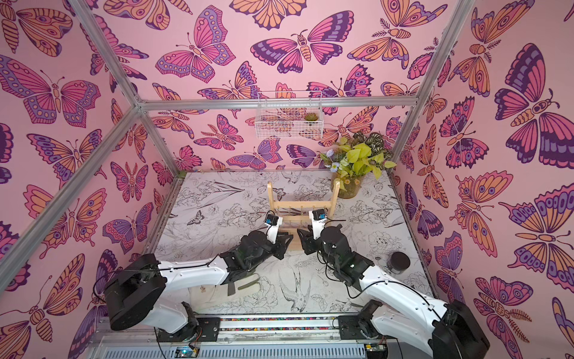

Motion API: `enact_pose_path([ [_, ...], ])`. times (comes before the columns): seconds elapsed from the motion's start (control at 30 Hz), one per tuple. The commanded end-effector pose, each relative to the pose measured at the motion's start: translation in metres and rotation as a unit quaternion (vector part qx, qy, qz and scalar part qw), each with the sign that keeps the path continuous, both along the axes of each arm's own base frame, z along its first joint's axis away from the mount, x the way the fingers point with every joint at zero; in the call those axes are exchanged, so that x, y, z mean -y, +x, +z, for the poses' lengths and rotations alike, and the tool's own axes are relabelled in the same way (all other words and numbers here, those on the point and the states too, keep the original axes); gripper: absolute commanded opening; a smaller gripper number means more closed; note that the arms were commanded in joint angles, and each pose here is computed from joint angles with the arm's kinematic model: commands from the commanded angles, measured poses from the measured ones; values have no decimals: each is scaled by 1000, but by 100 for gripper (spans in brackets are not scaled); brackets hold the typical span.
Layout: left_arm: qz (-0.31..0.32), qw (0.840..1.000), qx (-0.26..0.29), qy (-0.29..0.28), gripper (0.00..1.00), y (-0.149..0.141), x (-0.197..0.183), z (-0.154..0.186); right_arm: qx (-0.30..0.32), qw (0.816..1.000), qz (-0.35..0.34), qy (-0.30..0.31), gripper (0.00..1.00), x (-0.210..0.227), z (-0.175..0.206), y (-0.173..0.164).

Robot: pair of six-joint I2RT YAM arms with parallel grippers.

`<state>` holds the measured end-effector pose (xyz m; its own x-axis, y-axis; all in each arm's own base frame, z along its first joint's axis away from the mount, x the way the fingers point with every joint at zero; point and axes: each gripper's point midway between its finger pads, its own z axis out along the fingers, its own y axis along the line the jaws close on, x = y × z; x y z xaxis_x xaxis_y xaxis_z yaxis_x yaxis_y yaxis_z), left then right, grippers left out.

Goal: Hang the necklace on the jewelry display stand
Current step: Hang the necklace on the stand.

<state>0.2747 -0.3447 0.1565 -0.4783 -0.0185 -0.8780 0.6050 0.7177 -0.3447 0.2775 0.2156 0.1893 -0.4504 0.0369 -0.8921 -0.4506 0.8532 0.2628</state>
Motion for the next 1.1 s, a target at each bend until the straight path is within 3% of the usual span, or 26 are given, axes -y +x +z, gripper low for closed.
enact_pose_path([
  [0.0, 1, 1000, -11, 6, 29, -7, -7, -6, -13, 1000, 8, -14, 51, 1, 1, -5],
  [0.23, 21, 1000, 2, 6, 31, -5, -16, -2, -20, 999, -8, -27, 54, 6, -5, -2],
  [0.4, -19, 999, 40, -19, 30, -15, -11, 15, -18, 999, -7, -31, 56, 7, -6, -2],
  [0.6, -13, 997, 75, -34, 31, -18, -21, 25, 4, 1000, -8, -24, 60, 11, 5, -5],
  [0.77, -5, 996, 83, -37, 31, -18, -26, 34, 9, 1000, -16, -25, 62, 17, 8, -7],
  [1.07, 9, 998, 63, -14, 32, -21, -39, 21, -11, 1000, -1, -25, 63, 14, 6, -13],
])
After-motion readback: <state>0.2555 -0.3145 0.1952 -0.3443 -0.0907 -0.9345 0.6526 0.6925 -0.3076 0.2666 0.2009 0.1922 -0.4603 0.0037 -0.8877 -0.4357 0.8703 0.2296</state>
